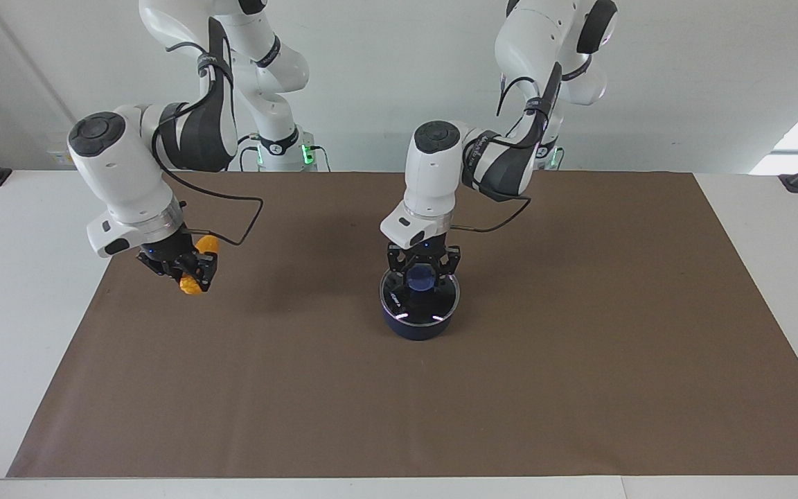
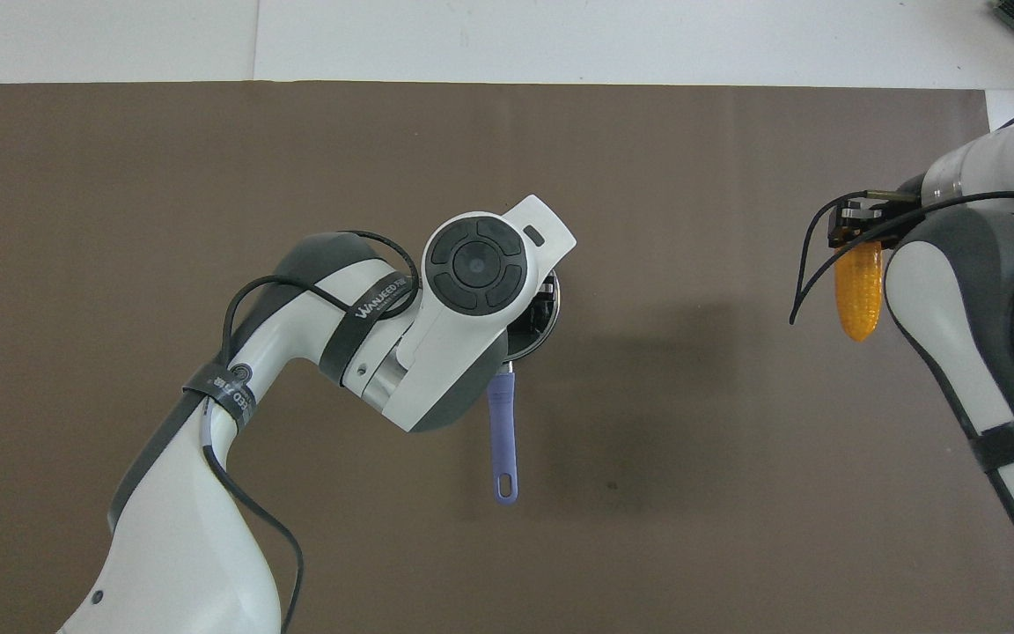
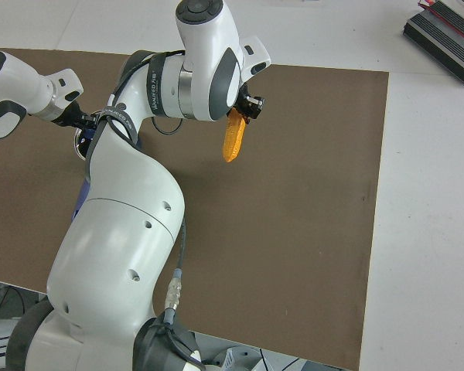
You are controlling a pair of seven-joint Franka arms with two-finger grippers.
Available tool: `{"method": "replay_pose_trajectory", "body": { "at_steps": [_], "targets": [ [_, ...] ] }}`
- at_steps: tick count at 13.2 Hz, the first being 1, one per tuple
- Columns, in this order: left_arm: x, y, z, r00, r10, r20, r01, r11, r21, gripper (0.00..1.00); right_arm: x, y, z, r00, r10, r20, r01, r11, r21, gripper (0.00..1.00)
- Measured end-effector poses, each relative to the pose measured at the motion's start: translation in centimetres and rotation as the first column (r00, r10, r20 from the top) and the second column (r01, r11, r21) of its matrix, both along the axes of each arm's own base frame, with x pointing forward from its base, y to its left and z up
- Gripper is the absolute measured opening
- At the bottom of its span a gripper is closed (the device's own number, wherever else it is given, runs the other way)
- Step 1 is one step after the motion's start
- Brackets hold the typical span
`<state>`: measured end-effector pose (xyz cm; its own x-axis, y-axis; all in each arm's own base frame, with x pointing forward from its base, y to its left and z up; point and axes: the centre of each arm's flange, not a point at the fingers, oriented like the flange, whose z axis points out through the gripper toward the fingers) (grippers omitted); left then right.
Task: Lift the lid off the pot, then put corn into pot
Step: 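Grasp the lid knob with the left gripper while the right gripper lifts the corn, then lift the glass lid off the pot with the left gripper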
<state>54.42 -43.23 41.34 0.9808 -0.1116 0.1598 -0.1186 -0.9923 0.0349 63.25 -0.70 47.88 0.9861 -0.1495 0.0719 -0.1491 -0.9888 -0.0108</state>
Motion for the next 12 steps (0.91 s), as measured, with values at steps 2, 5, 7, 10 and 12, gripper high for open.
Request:
{"method": "replay_pose_trajectory", "body": {
  "at_steps": [2, 5, 7, 10, 12],
  "targets": [
    [-0.1, 0.1, 0.9, 1.0, 0.0, 0.008, 0.0, 1.0, -0.005, 0.65, -0.1, 0.7, 0.4, 1.0, 0.009, 0.007, -0.009, 1.0, 0.001, 0.42],
    [-0.7, 1.0, 4.4, 1.0, 0.005, 0.023, -0.005, 1.0, -0.006, 0.65, -0.1, 1.0, 0.7, 1.0, 0.002, 0.012, -0.002, 1.0, 0.002, 0.42],
    [-0.5, 3.0, 7.0, 1.0, -0.006, 0.029, 0.006, 1.0, 0.01, 0.65, -0.1, 1.0, 0.7, 1.0, 0.001, 0.011, -0.001, 1.0, 0.002, 0.42],
    [2.2, 8.9, 8.0, 1.0, -0.008, 0.019, 0.007, 0.999, 0.045, 0.65, -0.1, 1.0, 0.7, 1.0, 0.001, 0.011, -0.001, 1.0, 0.002, 0.42],
    [4.9, 14.4, 6.7, 1.0, -0.016, 0.003, 0.015, 0.997, 0.072, 0.65, -0.1, 1.0, 0.7, 1.0, 0.002, 0.011, -0.002, 1.0, 0.002, 0.42]
  ]
}}
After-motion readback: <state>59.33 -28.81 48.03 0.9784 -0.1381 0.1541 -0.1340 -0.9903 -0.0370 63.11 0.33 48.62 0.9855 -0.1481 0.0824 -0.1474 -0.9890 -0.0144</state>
